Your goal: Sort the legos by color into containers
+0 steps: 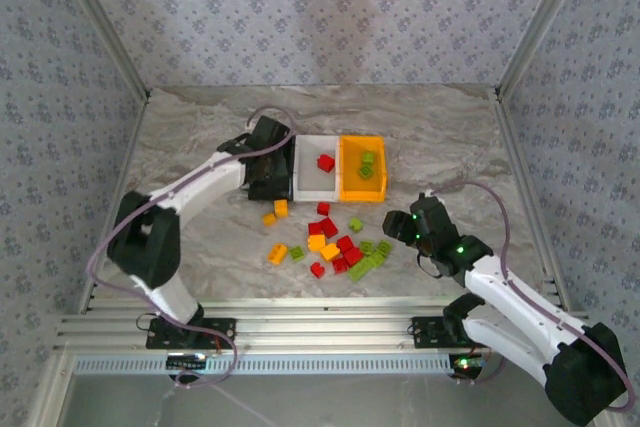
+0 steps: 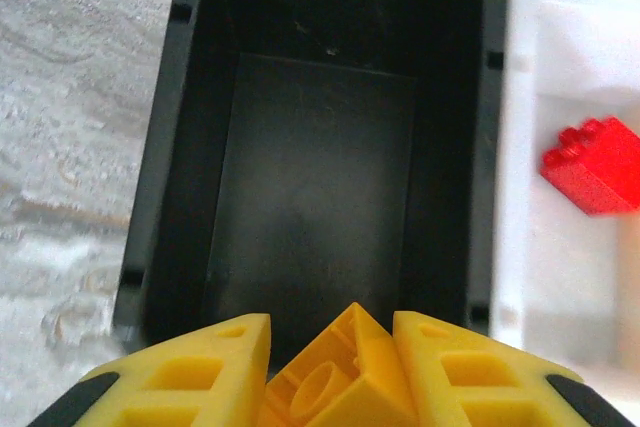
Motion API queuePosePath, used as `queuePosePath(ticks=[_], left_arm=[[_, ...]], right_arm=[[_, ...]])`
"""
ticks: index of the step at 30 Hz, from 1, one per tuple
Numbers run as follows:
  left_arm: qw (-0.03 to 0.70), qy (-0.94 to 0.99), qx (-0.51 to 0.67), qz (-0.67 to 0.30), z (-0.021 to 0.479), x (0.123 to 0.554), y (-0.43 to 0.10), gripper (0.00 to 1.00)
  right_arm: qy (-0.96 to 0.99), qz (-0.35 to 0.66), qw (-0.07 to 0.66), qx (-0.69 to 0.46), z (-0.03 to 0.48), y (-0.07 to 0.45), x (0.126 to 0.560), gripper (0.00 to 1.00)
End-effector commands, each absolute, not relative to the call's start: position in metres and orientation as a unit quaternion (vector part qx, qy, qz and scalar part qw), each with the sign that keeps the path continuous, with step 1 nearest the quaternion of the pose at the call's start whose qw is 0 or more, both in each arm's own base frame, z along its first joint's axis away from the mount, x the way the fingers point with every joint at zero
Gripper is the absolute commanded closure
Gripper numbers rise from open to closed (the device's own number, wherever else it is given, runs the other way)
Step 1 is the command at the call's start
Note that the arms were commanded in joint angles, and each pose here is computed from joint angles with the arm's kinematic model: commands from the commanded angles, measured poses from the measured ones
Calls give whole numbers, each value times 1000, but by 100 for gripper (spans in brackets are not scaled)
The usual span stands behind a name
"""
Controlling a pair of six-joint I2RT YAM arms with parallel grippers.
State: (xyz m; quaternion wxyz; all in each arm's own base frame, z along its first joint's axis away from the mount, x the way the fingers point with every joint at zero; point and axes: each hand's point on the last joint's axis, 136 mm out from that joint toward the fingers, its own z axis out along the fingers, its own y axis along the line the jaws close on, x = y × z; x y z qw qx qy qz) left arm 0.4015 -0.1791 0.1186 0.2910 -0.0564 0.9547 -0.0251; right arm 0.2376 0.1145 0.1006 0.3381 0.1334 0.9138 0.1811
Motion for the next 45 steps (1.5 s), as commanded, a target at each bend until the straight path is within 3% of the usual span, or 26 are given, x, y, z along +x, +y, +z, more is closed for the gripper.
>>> queuePosePath(ticks=[1, 7, 14, 15, 16, 17, 23, 29, 36, 45], left_arm=[[282, 958, -56, 2, 114, 418, -172, 75], [281, 958, -62, -21, 122, 421, -179, 46], [353, 929, -28, -108, 206, 388, -211, 23], [362, 923, -21, -125, 216, 379, -216, 16], [370, 918, -11, -145, 225, 367, -222, 3], [376, 912, -3, -164, 231, 354, -228, 1], [366, 901, 19, -233, 211, 285, -238, 0], [339, 907, 17, -248, 170, 241, -220, 1], [340, 906, -9, -252, 151, 218, -193, 1], [350, 904, -25, -244, 146, 211, -175, 1]], right_arm=[[914, 179, 335, 140, 101, 110, 233, 24], [916, 181, 329, 138, 103, 109, 229, 23], [921, 185, 316, 135, 98, 112, 226, 23], [922, 184, 311, 138, 94, 112, 225, 23], [924, 185, 304, 139, 91, 114, 223, 23], [926, 186, 298, 140, 87, 115, 222, 23], [935, 181, 280, 120, 74, 133, 223, 24], [936, 167, 307, 29, 92, 172, 241, 27], [949, 131, 286, -28, 80, 208, 265, 35], [962, 88, 254, -50, 49, 217, 280, 43]])
